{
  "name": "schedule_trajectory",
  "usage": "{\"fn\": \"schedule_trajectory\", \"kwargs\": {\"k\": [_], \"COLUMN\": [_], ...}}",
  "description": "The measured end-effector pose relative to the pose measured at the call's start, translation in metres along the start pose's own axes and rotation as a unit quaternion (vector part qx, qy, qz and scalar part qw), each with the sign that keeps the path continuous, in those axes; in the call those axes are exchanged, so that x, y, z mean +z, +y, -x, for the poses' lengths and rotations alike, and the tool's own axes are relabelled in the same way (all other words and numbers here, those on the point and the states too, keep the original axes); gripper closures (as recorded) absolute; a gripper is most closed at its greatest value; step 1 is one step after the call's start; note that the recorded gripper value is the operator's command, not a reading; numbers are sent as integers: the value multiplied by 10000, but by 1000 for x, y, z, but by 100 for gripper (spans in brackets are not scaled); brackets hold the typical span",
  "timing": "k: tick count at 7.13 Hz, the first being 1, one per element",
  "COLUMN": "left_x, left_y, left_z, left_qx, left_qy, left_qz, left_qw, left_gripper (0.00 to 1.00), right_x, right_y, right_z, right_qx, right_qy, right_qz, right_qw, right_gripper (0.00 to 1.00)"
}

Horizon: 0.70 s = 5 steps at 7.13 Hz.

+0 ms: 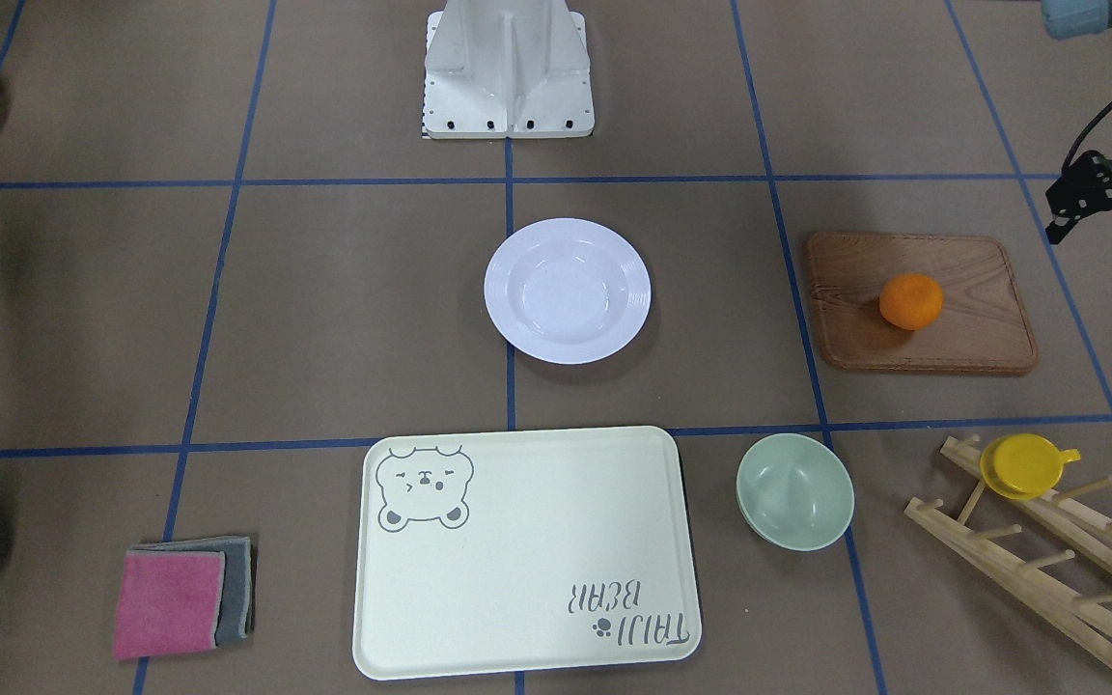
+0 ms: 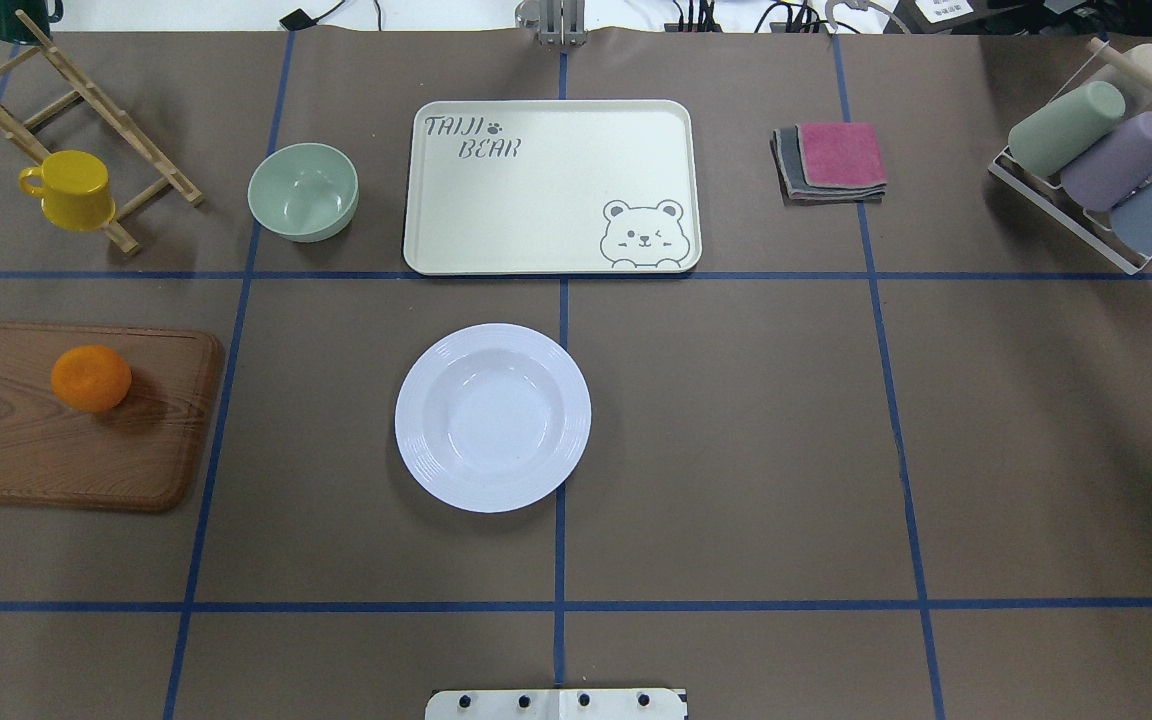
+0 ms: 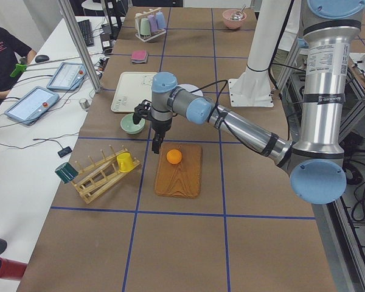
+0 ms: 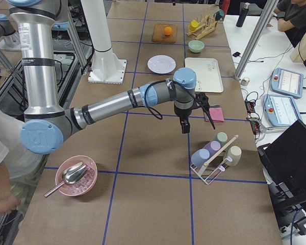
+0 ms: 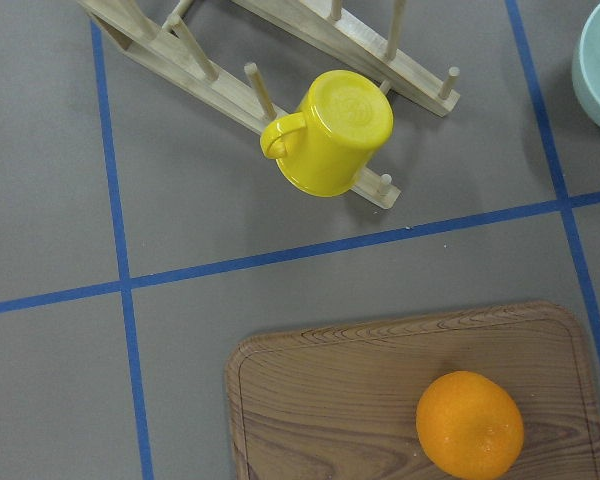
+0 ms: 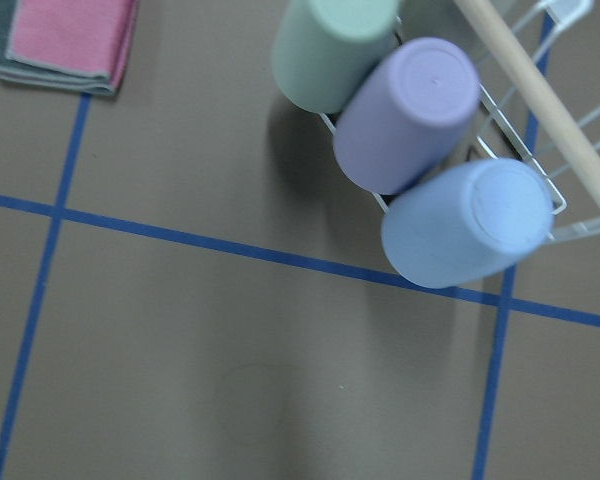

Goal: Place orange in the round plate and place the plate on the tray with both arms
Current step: 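Lower the left gripper onto the orange while the right gripper moves toward the tray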

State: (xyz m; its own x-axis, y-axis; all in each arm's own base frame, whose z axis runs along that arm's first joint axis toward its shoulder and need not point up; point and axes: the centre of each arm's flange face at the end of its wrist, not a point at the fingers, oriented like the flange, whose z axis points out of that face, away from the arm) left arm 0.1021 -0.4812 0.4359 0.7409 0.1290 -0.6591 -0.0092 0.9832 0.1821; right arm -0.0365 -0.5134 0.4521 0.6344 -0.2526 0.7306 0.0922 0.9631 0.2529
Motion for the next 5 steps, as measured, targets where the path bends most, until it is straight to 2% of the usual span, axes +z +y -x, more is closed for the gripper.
{"fn": "schedule_trajectory", "kwargs": {"k": [1,3,5], "left_x": [17,52,88], "left_y": [-4,-11,-13], "left_z": [-28,-42,-35], "left_qx": [-131,-365,-524], "left_qy": [72,235,346], "left_qz": [97,46,-17], "left_qw": [9998,9990,9980], "left_gripper": [0,0,0], "right_x": [8,23,59], "right_y": [-8,-27,-36], "right_z": [29,93,155], "right_qx": [-137,-153,127], "right_qy": [-345,-928,-1407], "right_qz": [97,261,206], "right_qw": [9993,9952,9898], "right_gripper": [0,0,1]}}
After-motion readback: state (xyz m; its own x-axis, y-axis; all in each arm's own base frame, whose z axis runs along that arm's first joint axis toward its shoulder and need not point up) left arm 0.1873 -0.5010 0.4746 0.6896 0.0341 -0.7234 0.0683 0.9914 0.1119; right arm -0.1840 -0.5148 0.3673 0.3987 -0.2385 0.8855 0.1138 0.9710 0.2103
